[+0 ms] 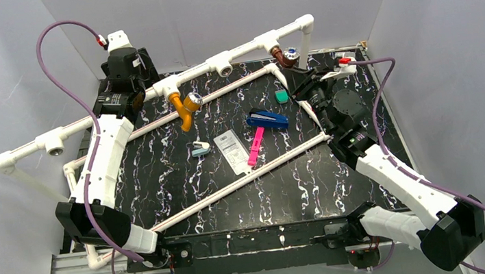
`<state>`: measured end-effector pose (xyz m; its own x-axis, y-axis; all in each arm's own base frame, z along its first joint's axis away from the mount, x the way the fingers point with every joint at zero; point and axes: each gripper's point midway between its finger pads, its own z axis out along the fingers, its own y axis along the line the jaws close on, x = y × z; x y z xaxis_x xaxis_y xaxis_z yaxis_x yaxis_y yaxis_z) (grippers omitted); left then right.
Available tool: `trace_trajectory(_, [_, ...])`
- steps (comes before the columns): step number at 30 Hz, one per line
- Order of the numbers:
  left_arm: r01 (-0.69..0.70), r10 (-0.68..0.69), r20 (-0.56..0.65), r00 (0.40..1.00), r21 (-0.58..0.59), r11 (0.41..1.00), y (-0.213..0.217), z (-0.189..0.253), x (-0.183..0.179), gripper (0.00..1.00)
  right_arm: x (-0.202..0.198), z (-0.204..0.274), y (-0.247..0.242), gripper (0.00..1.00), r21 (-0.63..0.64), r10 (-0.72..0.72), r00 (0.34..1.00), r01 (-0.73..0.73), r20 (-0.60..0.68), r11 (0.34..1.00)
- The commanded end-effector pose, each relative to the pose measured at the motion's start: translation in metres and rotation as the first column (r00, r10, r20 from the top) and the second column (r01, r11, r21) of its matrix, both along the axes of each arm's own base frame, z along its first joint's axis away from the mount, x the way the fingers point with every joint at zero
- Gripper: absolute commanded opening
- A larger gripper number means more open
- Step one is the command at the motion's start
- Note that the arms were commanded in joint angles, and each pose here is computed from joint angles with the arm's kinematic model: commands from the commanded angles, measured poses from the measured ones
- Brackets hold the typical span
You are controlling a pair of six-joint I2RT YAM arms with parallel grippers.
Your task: Install the water faucets
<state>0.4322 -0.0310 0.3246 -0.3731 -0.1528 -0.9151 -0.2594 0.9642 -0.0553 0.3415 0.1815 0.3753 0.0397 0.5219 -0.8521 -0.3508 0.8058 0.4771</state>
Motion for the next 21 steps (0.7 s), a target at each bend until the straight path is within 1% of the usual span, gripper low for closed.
trace_trajectory(1, [0.074, -0.066, -0.241, 0.968, 0.024, 0.997, -0.011, -0.052, -0.048, 0.68, 0.011, 0.020, -0.009, 0.01, 0.113, -0.064, 0.998, 0.064, -0.006, 0.992])
trace_trajectory(4, [0.074, -0.066, -0.241, 0.968, 0.024, 0.997, -0.012, -0.052, -0.048, 0.68, 0.014, 0.017, -0.011, 0.01, 0.078, -0.080, 0.997, 0.079, 0.000, 0.994])
trace_trajectory(5, [0.075, -0.066, -0.243, 0.968, 0.025, 0.997, -0.011, -0.052, -0.048, 0.68, 0.015, 0.016, -0.012, 0.01, 0.088, -0.084, 0.996, 0.085, -0.009, 0.993])
trace_trajectory(14, [0.076, -0.068, -0.236, 0.969, 0.025, 0.997, -0.011, -0.051, -0.050, 0.68, 0.021, 0.010, -0.018, 0.01, 0.307, -0.038, 0.995, 0.066, -0.096, 0.950])
trace_trajectory(17, [0.078, -0.071, -0.238, 0.969, 0.023, 0.997, -0.012, -0.051, -0.050, 0.68, 0.022, 0.017, -0.015, 0.01, 0.342, -0.014, 0.995, 0.048, -0.101, 0.938])
trace_trajectory(21, [0.082, -0.075, -0.240, 0.968, 0.019, 0.996, -0.013, -0.052, -0.049, 0.68, 0.024, 0.019, -0.013, 0.01, 0.387, 0.004, 0.989, 0.054, -0.146, 0.921])
